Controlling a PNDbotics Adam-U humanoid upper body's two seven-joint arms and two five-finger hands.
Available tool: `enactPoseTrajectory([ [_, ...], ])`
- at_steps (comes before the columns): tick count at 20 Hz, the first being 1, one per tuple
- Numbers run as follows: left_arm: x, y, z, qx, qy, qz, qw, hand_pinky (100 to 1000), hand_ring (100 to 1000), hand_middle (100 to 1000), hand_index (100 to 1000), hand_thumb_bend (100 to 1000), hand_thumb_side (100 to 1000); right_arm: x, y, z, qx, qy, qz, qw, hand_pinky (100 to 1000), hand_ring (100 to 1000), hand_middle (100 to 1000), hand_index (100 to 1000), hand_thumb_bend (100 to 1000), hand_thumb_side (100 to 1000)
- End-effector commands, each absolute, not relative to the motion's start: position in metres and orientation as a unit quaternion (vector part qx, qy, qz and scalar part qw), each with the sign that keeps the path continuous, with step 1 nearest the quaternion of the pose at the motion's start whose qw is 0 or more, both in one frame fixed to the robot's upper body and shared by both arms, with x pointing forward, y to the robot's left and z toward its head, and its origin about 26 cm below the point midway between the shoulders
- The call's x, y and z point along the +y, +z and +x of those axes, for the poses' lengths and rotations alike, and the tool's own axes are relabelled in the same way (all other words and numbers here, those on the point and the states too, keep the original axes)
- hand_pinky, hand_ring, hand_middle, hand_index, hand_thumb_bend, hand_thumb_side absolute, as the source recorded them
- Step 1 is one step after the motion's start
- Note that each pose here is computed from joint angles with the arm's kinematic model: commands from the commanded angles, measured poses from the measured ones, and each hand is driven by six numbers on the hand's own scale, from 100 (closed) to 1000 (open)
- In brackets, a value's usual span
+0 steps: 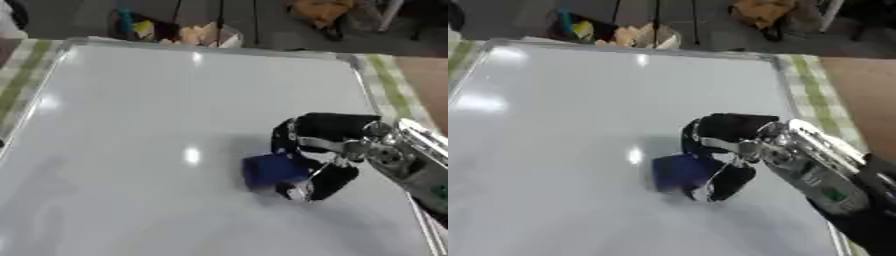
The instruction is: Wipe the whiteboard clean with a brush.
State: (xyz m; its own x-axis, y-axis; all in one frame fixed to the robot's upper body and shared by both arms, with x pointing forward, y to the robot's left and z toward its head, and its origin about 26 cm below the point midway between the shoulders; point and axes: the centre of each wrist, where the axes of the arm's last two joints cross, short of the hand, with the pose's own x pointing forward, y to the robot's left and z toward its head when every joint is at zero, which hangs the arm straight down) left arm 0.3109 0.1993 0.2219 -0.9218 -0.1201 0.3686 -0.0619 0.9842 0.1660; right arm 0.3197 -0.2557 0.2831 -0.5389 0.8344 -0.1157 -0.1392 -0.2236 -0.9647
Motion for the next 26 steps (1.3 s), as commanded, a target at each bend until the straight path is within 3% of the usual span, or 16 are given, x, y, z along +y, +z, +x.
enactPoseTrajectory([
  [1,0.1998,0.2295,0.308,-0.98,-0.084,0.045,0.177,426,908,806,593,100,942,-0.2567,0.2929,0.3145,-0.523,0.704,-0.348,0.33,610,764,702,149,259,397],
  [12,0.1992,0.2301,0.3081,-0.98,-0.083,0.042,0.176,426,909,807,592,100,943,-0.257,0.2866,0.3183,-0.531,0.698,-0.351,0.33,565,734,674,139,197,312],
  [20,0.1986,0.2305,0.3081,-0.98,-0.084,0.041,0.174,427,910,808,592,100,944,-0.2572,0.2847,0.3193,-0.53,0.697,-0.347,0.337,563,733,691,143,208,296],
  [26,0.1984,0.2306,0.3081,-0.98,-0.086,0.04,0.175,427,911,808,594,100,947,-0.2559,0.2855,0.3186,-0.538,0.689,-0.353,0.334,511,684,651,136,189,273],
])
